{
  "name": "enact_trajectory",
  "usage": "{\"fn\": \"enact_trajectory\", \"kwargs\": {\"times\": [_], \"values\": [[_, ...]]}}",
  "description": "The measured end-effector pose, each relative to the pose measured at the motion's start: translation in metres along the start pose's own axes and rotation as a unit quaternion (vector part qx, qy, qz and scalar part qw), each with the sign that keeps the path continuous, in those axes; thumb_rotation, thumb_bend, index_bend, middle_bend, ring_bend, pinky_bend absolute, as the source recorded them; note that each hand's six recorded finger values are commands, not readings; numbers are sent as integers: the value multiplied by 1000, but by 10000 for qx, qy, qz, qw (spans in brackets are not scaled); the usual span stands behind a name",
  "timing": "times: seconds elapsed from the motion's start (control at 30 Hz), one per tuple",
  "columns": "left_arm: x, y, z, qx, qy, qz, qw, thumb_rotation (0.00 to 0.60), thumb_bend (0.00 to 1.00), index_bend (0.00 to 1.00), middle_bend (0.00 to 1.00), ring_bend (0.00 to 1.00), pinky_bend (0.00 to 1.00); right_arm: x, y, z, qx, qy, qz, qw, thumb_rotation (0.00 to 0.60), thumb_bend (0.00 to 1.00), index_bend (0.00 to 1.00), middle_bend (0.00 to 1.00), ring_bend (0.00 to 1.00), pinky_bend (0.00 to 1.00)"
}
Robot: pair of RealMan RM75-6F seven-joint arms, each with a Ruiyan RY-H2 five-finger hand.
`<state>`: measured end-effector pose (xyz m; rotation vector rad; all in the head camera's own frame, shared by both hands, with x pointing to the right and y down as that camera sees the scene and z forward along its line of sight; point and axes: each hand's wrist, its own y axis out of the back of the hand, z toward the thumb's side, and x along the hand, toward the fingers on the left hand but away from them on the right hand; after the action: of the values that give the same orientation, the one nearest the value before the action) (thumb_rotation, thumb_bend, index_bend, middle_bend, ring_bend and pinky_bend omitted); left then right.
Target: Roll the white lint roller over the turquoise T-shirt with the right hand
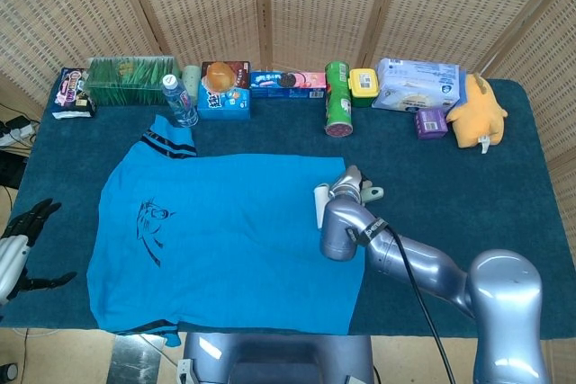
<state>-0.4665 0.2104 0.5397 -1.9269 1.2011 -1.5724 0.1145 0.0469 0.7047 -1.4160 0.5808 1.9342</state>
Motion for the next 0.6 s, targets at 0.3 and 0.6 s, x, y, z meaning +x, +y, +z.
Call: {"fn": "enact_trajectory", "kwargs": {"times": [0.3, 0.6], "values": [[-3, -2, -4, -56, 123, 25, 9999, 600, 90, 0, 0, 0, 18, 3, 25, 42, 280, 181, -144, 9993, 600, 1000, 884, 838, 958, 1000], [-4, -6, -4, -95, 159, 25, 9998, 600, 90, 0, 0, 0, 18, 13, 46, 85, 546, 381, -287, 9974, 600, 1000, 884, 838, 959, 1000]]}}
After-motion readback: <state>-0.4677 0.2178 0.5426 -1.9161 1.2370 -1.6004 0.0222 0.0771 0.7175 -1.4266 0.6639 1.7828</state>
